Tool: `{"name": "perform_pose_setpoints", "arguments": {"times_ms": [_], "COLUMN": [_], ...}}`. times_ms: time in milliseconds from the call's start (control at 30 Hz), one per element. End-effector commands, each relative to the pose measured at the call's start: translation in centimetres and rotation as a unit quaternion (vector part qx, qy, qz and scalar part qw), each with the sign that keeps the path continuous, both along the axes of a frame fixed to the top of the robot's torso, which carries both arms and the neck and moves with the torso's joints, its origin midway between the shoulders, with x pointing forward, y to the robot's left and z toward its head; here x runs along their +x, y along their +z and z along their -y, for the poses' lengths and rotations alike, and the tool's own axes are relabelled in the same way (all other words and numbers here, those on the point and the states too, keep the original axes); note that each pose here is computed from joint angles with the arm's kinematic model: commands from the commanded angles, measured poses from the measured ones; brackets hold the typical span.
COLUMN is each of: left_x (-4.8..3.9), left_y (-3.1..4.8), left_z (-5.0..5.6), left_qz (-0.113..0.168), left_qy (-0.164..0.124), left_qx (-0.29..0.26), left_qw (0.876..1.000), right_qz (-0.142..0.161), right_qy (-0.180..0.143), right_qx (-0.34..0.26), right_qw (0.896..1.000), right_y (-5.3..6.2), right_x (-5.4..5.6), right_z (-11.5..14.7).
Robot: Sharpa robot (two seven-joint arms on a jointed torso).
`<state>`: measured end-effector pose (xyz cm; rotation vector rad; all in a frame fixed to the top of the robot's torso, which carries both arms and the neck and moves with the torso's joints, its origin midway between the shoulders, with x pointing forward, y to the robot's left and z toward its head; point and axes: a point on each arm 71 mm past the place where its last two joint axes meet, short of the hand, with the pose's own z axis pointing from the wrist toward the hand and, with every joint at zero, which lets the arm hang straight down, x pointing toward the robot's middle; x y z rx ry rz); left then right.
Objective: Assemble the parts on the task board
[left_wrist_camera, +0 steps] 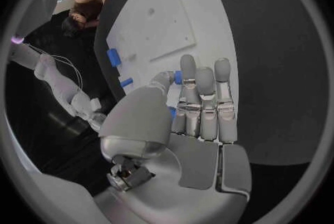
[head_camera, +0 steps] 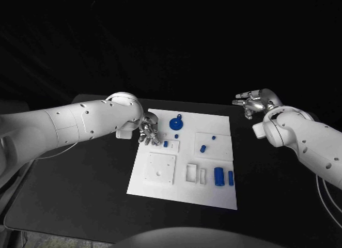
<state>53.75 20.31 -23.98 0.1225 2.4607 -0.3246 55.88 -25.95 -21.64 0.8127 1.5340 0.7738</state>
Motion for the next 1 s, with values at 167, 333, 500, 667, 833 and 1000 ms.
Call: {"name": "perform_pose_setpoints", "arguments": {"times_ms": [167, 333, 500, 667, 833, 1000], "left_x": [0.09, 0.24, 0.32, 0.38, 0.45, 0.43], "left_y": [-0.23, -0.28, -0.30, -0.33, -0.34, -0.36], "left_z": [-0.14, -0.06, -0.03, -0.06, 0.02, 0.24], "left_qz": [-0.033, -0.038, -0.040, -0.043, -0.044, -0.044], "left_qy": [0.009, 0.018, 0.021, 0.021, 0.022, 0.021], "left_qx": [0.008, 0.007, 0.006, 0.007, 0.008, 0.009], "left_qw": [0.999, 0.999, 0.999, 0.999, 0.999, 0.999], "right_qz": [0.000, 0.001, 0.001, 0.001, 0.001, 0.001], "right_qy": [0.008, 0.009, 0.009, 0.009, 0.009, 0.009], "right_qx": [-0.003, -0.003, -0.003, -0.003, -0.003, -0.003], "right_qw": [1.000, 1.000, 1.000, 1.000, 1.000, 1.000], "right_y": [0.00, 0.00, 0.00, 0.00, 0.00, 0.01], "right_x": [-0.01, -0.01, 0.00, 0.00, -0.01, -0.01], "right_z": [-0.22, -0.28, -0.30, -0.31, -0.33, -0.32]}}
